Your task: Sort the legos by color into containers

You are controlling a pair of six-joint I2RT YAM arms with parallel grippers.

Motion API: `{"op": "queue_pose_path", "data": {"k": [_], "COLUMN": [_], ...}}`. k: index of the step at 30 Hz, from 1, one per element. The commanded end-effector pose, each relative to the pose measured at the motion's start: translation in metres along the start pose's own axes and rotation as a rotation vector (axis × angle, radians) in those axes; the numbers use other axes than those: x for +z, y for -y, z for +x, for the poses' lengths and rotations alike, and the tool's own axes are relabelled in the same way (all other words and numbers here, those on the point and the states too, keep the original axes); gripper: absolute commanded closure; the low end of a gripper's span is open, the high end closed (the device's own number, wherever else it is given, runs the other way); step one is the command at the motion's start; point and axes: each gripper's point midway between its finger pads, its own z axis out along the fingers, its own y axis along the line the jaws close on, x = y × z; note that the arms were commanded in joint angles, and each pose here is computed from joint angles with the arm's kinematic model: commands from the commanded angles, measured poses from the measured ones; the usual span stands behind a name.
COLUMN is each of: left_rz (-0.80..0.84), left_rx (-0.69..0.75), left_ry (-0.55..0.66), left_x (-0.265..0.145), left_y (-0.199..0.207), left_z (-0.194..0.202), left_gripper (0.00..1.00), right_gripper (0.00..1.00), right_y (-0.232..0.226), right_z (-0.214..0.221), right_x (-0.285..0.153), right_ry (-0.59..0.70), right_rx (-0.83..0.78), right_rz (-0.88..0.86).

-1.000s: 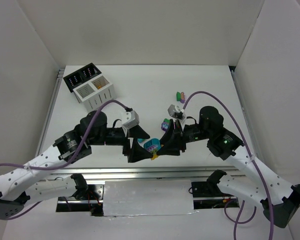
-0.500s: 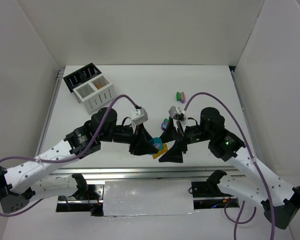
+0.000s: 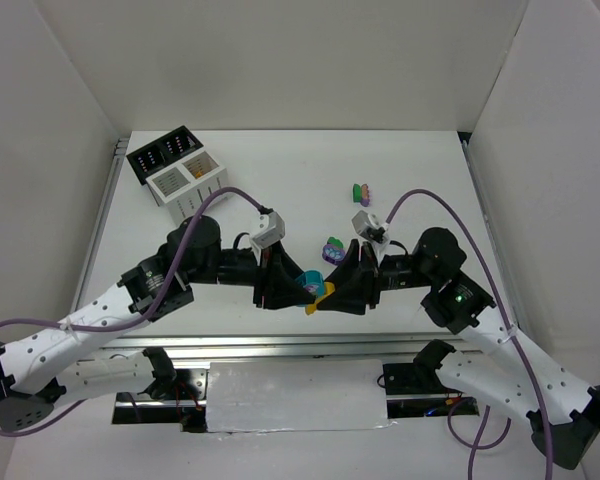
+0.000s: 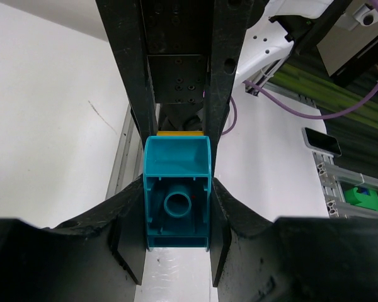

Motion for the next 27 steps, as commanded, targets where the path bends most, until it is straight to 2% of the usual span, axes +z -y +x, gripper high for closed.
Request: {"op": "queue_pose_path", "data": {"k": [1,4,5,6,10,14,22,24,25,26,27], "left_rz": [0.045,0.044,0.045,0.043,-0.019,-0.147,-0.194,-0.446,-0.635,-0.963,-1.14], "left_rx": [0.044,0.047,0.045,0.041,0.019,-0.049,-0.114,-0.111,-0.18,-0.193,-0.239], "left_ry": [0.069,0.069,0.065,0.063,0.086,0.135,0.142,0.21,0.186,0.277,0.282], "left_x": [0.003,0.005,0.005,0.006,0.003,-0.021,-0.055,-0.079,-0.097,-0.141,-0.164], "left_y": [0.009,0.008,0.007,0.007,-0.003,-0.035,-0.06,-0.1,-0.127,-0.165,-0.189], "left_z": [-0.023,-0.024,-0.023,-0.022,-0.03,-0.055,-0.075,-0.09,-0.076,-0.088,-0.081], "left_gripper": [1.0,1.0,1.0,1.0,1.0,1.0,1.0,1.0,1.0,1.0,1.0], "right_gripper": [0.56,0.6,0.67,1.0,1.0,1.0,1.0,1.0,1.0,1.0,1.0], "right_y": [-0.014,-0.015,-0.017,-0.017,-0.019,-0.008,0.005,0.023,0.029,0.049,0.055], "right_z": [-0.024,-0.023,-0.023,-0.023,-0.013,0.007,0.019,0.014,0.012,0.01,0.014], "right_x": [0.001,0.003,0.003,0.003,0.003,0.003,0.001,0.001,0.0,-0.003,-0.003], "right_ry": [0.074,0.072,0.072,0.077,0.043,-0.025,-0.042,-0.007,0.006,0.035,0.036], "right_rx": [-0.076,-0.066,-0.068,-0.066,-0.101,-0.107,-0.114,-0.1,-0.084,-0.052,-0.03], "right_rz": [-0.043,-0.065,-0.079,-0.085,-0.129,-0.11,-0.043,0.069,0.11,0.227,0.253]}}
